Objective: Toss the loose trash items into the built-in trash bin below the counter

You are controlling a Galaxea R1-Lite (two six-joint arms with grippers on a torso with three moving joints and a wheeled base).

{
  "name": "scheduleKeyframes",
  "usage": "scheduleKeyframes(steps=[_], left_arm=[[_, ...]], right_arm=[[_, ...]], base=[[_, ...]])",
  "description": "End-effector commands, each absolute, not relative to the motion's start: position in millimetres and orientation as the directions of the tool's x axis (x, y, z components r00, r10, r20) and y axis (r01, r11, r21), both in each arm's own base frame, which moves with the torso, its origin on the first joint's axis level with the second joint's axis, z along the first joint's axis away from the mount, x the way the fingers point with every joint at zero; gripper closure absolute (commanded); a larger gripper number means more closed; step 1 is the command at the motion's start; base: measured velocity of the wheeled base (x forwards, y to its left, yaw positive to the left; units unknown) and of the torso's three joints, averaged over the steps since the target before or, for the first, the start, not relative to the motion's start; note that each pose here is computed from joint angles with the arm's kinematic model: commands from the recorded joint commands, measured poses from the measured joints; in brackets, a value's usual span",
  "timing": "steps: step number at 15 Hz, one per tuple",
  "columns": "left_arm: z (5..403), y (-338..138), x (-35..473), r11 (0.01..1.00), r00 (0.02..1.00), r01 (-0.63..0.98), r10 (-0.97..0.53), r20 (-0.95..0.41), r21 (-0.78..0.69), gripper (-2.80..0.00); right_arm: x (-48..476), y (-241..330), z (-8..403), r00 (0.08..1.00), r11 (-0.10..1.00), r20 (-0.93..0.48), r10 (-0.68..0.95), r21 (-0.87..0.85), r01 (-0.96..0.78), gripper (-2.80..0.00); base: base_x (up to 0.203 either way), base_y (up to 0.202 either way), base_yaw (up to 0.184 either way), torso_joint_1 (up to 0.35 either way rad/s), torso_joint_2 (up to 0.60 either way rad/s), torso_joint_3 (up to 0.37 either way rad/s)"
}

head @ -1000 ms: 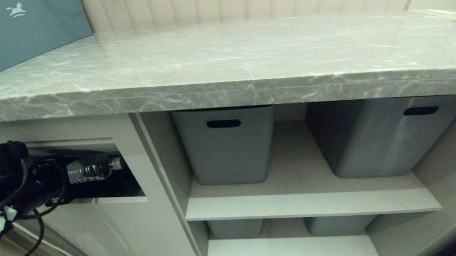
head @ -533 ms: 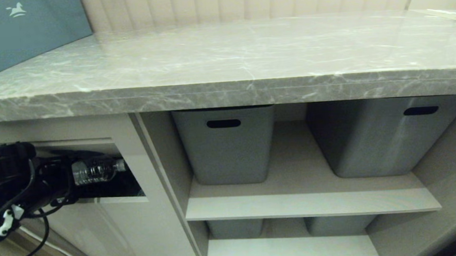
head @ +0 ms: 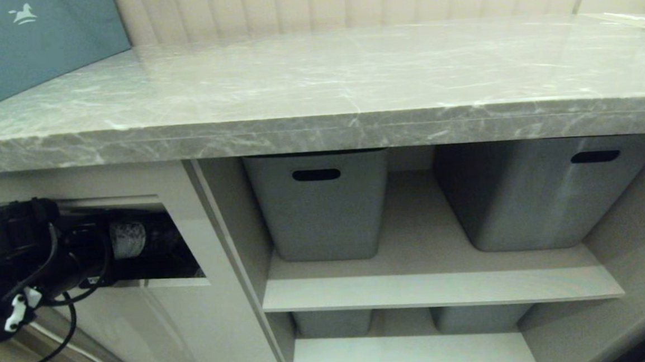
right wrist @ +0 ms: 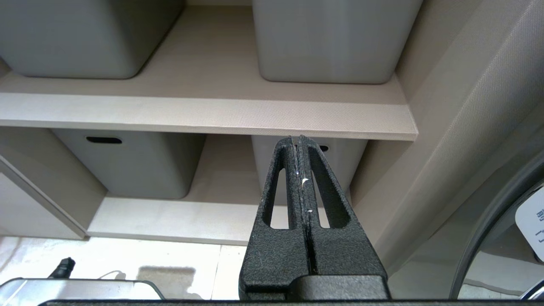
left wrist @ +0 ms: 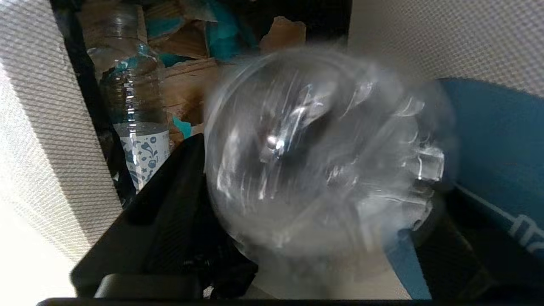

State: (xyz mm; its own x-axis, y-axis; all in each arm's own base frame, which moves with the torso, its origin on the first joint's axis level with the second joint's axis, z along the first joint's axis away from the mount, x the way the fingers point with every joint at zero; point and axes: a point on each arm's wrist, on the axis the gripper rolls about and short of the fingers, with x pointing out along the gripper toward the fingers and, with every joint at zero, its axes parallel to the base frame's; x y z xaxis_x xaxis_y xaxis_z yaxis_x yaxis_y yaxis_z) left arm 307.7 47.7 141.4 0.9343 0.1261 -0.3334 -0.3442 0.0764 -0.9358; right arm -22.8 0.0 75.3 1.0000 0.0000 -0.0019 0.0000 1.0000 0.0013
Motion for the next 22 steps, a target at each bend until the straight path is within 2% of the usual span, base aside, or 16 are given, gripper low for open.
scheduleKeyframes(steps=[1,8,9,10,14,16,17,18,20,22], left_arm=[[142.6,47.6,307.8,0.068,0.937,-0.337,0.126,-0.327,-0.939,-2.8],[149.9,45.5,300.1,0.07,0.942,-0.319,0.133,-0.308,-0.945,-2.8],[154.3,43.0,291.2,0.072,0.944,-0.311,0.138,-0.299,-0.948,-0.57],[158.4,39.5,278.2,0.075,0.946,-0.303,0.145,-0.29,-0.95,0.0],[166.5,29.8,215.3,0.093,0.95,-0.282,0.169,-0.264,-0.955,0.0],[168.9,24.6,180.2,0.189,0.953,-0.277,0.179,-0.245,-0.942,0.0],[170.7,21.1,164.2,0.283,0.957,-0.273,0.176,-0.23,-0.92,0.0],[170.8,17.7,148.9,0.446,0.96,-0.277,0.168,-0.224,-0.851,0.0],[168.0,13.9,128.7,0.726,0.962,-0.264,0.151,-0.227,-0.635,0.0],[163.7,10.9,112.0,0.912,0.969,-0.19,0.114,-0.22,-0.364,0.0]], right_arm=[[-22.8,0.0,75.3,1.0,1.0,-0.002,0.0,0.002,0.0,0.0],[-22.8,0.0,75.3,1.0,1.0,-0.002,0.0,0.002,0.0,0.0],[-22.8,0.0,75.3,1.0,1.0,-0.002,0.0,0.002,0.0,0.0],[-22.8,0.0,75.2,1.0,1.0,-0.003,0.0,0.002,0.0,0.0],[-22.8,0.0,75.2,1.0,1.0,-0.003,0.0,0.002,0.0,0.0],[-22.8,0.0,75.2,1.0,1.0,-0.003,0.0,0.003,0.0,0.0],[-22.8,0.0,75.3,1.0,1.0,-0.002,0.0,0.003,0.0,0.0],[-22.9,0.0,75.2,1.0,1.0,-0.002,0.0,0.003,0.0,0.0],[-22.8,0.0,75.2,1.0,1.0,-0.003,0.0,0.003,0.0,0.0],[-22.8,0.0,75.2,1.0,1.0,-0.003,0.0,0.003,0.0,0.0]], base=[[0.0,0.0,0.0,0.0,0.0,0.0],[0.0,0.0,0.0,0.0,0.0,0.0],[0.0,0.0,0.0,0.0,0.0,0.0],[0.0,0.0,0.0,0.0,0.0,0.0],[0.0,0.0,0.0,0.0,0.0,0.0],[0.0,0.0,0.0,0.0,0.0,0.0],[0.0,0.0,0.0,0.0,0.0,0.0],[0.0,0.0,0.0,0.0,0.0,0.0],[0.0,0.0,0.0,0.0,0.0,0.0],[0.0,0.0,0.0,0.0,0.0,0.0]])
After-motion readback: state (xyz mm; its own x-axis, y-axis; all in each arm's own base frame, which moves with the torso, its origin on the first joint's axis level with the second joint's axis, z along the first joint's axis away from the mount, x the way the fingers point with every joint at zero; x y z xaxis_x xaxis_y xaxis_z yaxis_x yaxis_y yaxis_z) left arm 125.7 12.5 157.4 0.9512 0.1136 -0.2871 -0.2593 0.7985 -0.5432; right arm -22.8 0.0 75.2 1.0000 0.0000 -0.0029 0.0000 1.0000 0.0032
